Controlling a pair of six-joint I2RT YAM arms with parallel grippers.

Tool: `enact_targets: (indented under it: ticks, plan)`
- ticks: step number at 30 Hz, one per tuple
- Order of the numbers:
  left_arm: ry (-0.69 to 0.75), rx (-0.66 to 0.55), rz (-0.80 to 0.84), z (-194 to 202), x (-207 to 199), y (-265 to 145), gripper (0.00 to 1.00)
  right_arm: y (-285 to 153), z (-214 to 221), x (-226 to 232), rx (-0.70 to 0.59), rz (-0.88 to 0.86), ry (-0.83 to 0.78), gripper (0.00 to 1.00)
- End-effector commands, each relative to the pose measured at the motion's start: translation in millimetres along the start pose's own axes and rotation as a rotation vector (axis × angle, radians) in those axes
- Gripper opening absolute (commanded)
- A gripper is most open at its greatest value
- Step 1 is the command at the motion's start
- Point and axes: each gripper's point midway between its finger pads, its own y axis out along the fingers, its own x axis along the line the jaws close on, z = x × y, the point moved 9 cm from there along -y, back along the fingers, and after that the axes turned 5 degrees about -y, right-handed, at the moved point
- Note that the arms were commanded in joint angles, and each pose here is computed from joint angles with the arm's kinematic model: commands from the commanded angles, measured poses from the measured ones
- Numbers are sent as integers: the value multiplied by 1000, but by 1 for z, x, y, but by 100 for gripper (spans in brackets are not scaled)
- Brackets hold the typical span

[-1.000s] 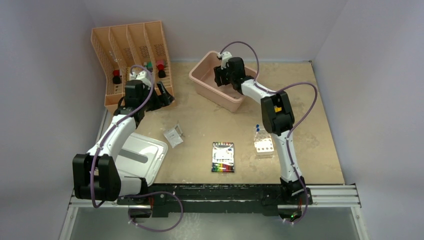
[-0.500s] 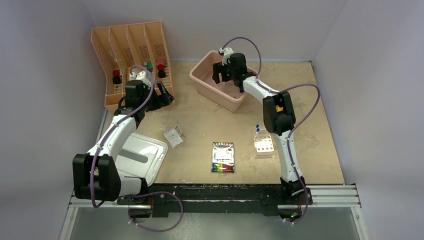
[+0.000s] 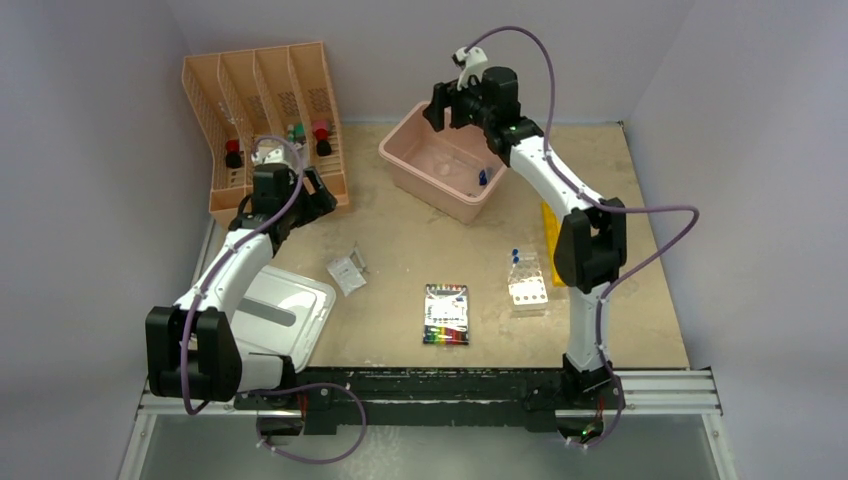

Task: Organize the chemistry lab equipment

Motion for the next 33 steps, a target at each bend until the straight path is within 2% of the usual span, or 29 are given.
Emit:
enact_targets:
  ticks: [1,8,14,17,22,26,33]
  plan:
    - [-68,-37,-118,2,10,3,78,-22,-16,42,-20,-106,-3,79]
    - [-116,-50,-276,11,27,-5,74,-24,16,140,61,-207,-55,76]
    - [-157,-47,-362,23,39,-13,72,-20,67,208,199,-280,-81,63]
    - [-162,-51,-380,27,43,-16,72,-18,101,231,311,-269,-123,60]
    - [-177,-128,-484,20,50,-26,73,-14,133,241,402,-165,-151,60]
    - [-163,-204,-524,11,52,-37,73,-11,157,243,477,-151,-154,60]
    - [-157,-217,-537,7,52,-41,73,-5,177,259,531,-193,-216,56]
